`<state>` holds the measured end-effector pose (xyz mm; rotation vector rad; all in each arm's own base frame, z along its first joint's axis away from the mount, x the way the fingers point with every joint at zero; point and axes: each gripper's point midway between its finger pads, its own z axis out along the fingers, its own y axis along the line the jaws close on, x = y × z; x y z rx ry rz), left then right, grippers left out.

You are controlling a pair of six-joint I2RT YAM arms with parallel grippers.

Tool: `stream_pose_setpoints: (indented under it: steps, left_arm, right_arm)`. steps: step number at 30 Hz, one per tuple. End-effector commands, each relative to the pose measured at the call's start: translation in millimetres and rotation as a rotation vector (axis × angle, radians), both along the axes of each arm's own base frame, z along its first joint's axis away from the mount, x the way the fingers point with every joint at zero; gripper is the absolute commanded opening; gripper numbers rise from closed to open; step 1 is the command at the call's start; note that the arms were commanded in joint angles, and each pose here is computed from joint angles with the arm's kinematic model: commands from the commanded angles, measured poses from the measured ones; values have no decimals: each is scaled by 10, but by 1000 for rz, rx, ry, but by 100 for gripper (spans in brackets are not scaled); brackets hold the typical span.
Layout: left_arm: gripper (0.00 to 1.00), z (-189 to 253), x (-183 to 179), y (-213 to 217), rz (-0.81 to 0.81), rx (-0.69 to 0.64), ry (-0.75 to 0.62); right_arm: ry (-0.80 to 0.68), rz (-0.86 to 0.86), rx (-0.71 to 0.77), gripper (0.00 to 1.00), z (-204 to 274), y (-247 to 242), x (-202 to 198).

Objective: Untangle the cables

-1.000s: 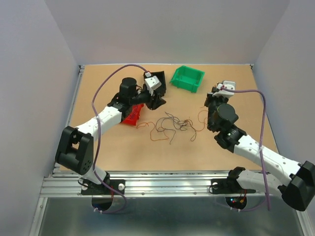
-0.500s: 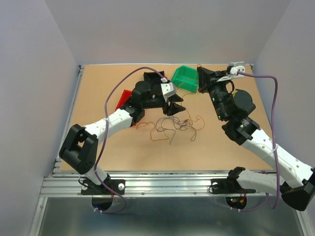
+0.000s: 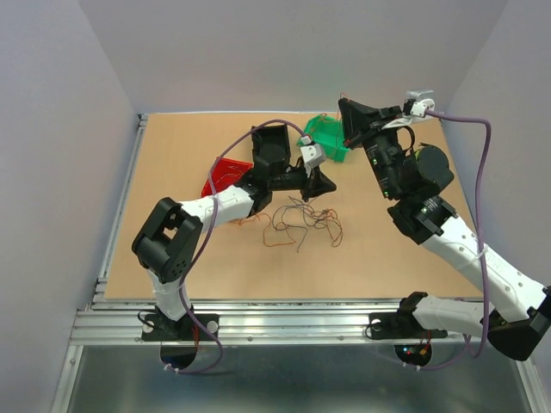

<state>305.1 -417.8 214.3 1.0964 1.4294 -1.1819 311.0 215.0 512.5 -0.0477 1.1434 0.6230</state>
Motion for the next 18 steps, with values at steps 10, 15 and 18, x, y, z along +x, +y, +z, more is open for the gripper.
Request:
stream_pose_setpoints:
  steps: [10,15,18]
  left_arm:
    - [0,1425,-34,259,64,36,-183]
    - [0,2043,-106,457,133,33,-217]
    - [0,2403,-134,548,171,2,-260]
  right_arm:
    - [148,-88,-214,40,-1568,-259,-72]
    - [82,97,-228,57,-2075,3,-281]
    - [39,230,-255,67,-2274,219,-409]
